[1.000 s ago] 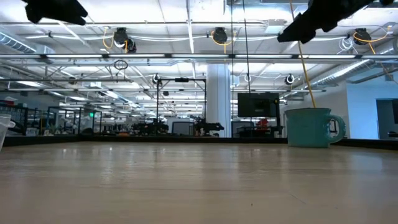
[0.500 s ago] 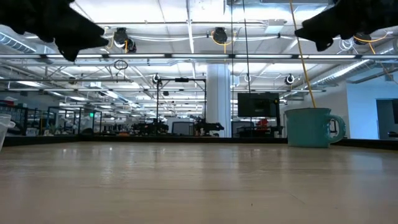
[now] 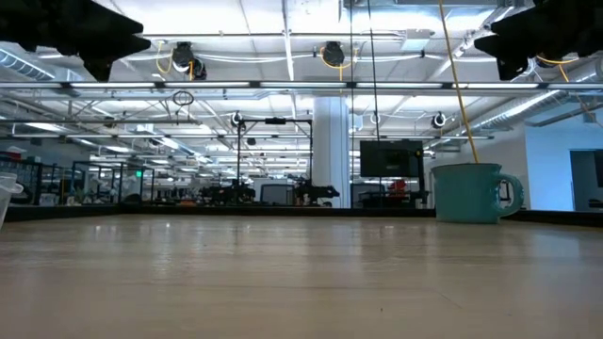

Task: Pick and place Stevia / Truvia into bins
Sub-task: Return to Home Position

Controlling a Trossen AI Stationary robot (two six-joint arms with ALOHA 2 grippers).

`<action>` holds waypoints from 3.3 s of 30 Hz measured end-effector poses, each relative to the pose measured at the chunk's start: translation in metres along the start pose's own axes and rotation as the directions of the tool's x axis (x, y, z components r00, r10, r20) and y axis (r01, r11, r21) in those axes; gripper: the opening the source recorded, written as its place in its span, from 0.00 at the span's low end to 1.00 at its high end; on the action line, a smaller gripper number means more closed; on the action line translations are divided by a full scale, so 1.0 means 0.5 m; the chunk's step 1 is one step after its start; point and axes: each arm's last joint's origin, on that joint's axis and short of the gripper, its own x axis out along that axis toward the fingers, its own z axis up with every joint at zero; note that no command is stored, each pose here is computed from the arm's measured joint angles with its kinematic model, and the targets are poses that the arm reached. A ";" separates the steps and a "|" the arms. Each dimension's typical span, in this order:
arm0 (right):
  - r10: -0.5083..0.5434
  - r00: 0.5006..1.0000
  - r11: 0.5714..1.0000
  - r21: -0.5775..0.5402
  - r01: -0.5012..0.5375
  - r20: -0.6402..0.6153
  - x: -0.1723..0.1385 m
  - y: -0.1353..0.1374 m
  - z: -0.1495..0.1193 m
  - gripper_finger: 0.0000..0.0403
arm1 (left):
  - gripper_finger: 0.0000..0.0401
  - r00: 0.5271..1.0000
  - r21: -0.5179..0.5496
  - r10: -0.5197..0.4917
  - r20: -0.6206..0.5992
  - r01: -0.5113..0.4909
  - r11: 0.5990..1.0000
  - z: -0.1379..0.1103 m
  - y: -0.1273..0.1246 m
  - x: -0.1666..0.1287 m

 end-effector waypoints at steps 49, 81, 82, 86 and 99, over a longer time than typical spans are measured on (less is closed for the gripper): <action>0.020 0.990 0.996 0.085 -0.032 0.139 0.015 -0.013 -0.085 0.39 | 0.37 0.985 -0.052 -0.013 0.172 0.023 0.998 -0.074 0.046 -0.014; 0.019 0.987 0.996 0.086 -0.033 0.157 0.031 -0.016 -0.123 0.39 | 0.37 0.984 0.000 0.146 0.099 -0.147 0.989 -0.117 0.062 -0.003; 0.019 0.987 0.996 0.084 -0.032 0.157 0.031 -0.016 -0.124 0.39 | 0.37 0.984 0.000 0.146 0.098 -0.147 0.989 -0.117 0.062 -0.003; 0.019 0.987 0.996 0.083 -0.032 0.157 0.031 -0.016 -0.124 0.39 | 0.37 0.984 0.001 0.146 0.098 -0.147 0.989 -0.117 0.062 -0.003; 0.019 0.988 0.996 0.083 -0.032 0.156 0.031 -0.016 -0.124 0.39 | 0.37 0.984 0.001 0.147 0.097 -0.148 0.989 -0.117 0.062 -0.003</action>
